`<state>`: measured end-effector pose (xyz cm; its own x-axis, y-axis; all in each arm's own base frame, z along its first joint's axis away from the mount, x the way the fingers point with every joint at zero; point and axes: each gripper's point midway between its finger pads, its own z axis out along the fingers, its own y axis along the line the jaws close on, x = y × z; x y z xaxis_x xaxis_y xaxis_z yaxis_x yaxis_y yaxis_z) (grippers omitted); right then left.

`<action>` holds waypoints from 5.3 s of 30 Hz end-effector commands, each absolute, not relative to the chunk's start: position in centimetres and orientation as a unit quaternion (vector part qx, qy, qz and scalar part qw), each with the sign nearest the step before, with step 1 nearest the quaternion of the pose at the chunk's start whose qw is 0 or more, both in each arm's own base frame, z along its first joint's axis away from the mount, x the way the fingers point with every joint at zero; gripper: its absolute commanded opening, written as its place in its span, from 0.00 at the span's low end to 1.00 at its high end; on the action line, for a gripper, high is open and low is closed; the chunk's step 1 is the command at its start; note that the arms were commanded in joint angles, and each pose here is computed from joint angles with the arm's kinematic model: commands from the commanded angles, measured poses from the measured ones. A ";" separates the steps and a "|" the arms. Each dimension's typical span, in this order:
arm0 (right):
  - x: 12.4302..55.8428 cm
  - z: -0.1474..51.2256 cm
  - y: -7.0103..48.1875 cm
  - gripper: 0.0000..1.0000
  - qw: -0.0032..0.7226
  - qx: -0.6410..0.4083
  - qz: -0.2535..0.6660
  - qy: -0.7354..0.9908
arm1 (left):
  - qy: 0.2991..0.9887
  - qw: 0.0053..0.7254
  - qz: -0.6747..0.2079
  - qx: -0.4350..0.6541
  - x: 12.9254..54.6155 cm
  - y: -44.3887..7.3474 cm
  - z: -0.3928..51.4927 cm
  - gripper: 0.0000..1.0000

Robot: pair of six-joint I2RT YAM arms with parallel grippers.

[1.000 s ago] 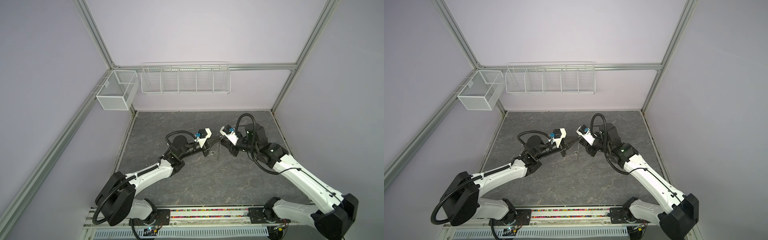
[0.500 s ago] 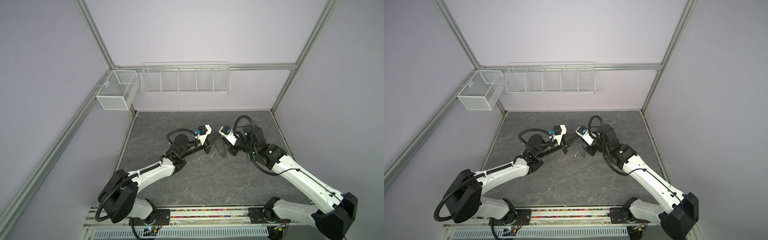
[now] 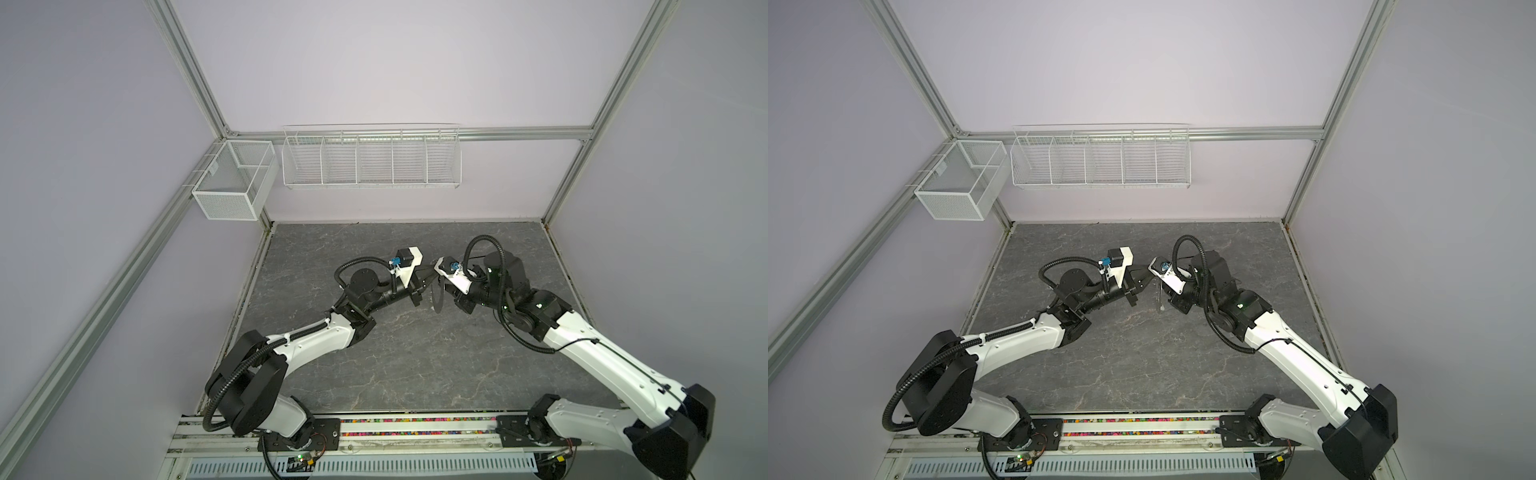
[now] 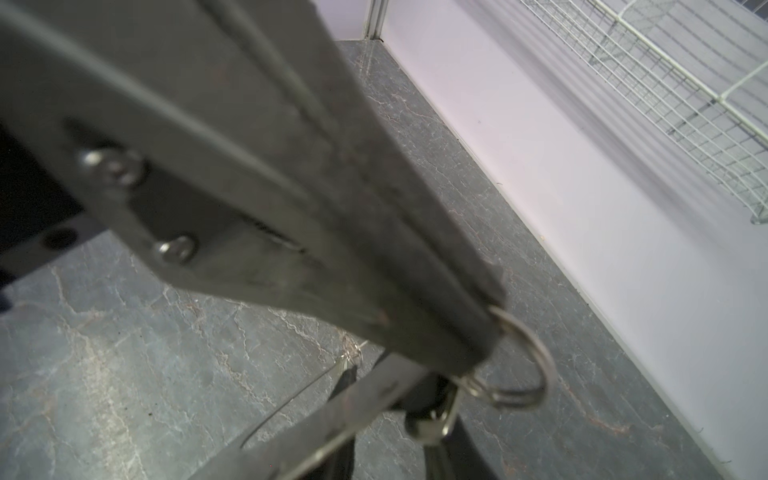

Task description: Put the keys on the keyring

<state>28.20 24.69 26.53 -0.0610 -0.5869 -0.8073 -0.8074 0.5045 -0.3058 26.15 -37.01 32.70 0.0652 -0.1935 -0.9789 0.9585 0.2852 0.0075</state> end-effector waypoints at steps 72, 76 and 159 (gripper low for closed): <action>23.3 27.7 23.6 0.07 0.362 -0.535 0.268 0.715 | 0.527 0.514 -0.195 0.649 21.7 -34.7 29.9 0.28; 23.2 27.9 23.8 0.07 0.363 -0.535 0.274 0.712 | 0.531 0.507 -0.177 0.656 21.9 -35.6 29.2 0.26; 25.8 30.3 25.2 0.38 0.507 -0.422 0.280 0.697 | 0.500 0.655 -0.417 0.384 24.1 -35.6 36.2 0.00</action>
<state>25.76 24.53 28.60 -0.1561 -0.3497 -0.9238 -0.8666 0.4973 -0.0418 24.45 -35.63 34.74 0.1544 -0.0832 -0.9845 0.9199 0.3758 0.1125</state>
